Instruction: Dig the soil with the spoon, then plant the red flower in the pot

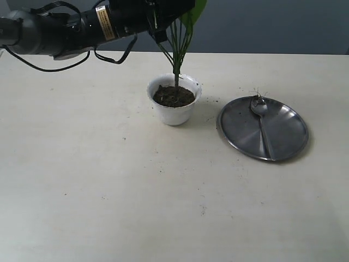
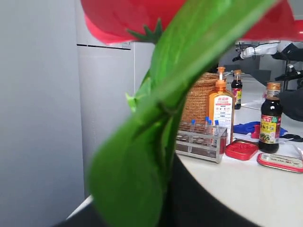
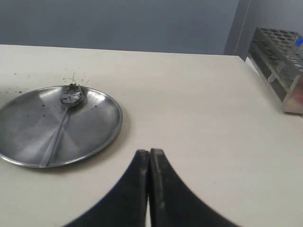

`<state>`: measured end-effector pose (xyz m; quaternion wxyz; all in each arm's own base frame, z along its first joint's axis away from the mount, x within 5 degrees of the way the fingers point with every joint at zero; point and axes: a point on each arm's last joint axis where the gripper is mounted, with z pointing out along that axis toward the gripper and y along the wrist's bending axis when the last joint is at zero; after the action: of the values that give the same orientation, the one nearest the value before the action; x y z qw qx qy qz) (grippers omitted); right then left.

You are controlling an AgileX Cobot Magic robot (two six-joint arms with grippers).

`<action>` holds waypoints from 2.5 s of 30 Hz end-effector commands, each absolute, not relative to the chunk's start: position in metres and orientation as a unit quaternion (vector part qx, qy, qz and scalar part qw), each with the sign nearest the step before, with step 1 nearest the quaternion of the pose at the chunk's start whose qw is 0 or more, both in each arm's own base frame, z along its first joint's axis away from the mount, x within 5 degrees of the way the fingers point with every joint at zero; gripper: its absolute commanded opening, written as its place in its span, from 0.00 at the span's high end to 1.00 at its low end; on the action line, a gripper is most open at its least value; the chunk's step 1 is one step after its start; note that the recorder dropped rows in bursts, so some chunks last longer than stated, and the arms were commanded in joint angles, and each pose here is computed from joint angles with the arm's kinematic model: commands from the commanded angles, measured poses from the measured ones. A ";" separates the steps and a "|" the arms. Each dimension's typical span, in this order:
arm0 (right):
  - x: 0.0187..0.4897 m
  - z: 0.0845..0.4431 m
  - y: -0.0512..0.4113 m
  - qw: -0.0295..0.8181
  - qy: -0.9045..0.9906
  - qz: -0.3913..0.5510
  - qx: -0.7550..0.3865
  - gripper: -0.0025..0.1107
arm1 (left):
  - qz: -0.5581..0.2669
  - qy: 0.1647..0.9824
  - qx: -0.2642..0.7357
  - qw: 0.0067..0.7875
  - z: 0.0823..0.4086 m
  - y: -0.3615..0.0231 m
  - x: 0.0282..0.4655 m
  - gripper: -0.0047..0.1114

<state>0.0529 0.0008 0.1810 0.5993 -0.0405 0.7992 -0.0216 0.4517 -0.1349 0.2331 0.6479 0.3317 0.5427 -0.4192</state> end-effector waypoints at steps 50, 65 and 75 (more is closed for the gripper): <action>0.053 0.180 0.000 0.603 0.797 -0.025 -0.041 0.98 | -0.442 0.584 0.328 0.596 0.168 -0.145 0.459 0.96; 0.053 0.180 0.000 0.603 0.797 -0.025 -0.041 0.98 | -0.438 0.595 0.347 0.577 0.171 -0.132 0.456 0.96; 0.053 0.180 0.000 0.603 0.797 -0.025 -0.041 0.98 | -0.431 0.600 0.371 0.564 0.167 -0.128 0.454 0.96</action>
<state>0.0529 0.0008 0.1810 0.5993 -0.0405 0.7992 -0.0216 0.4571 -0.1271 0.1835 0.5964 0.3453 0.5712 -0.4459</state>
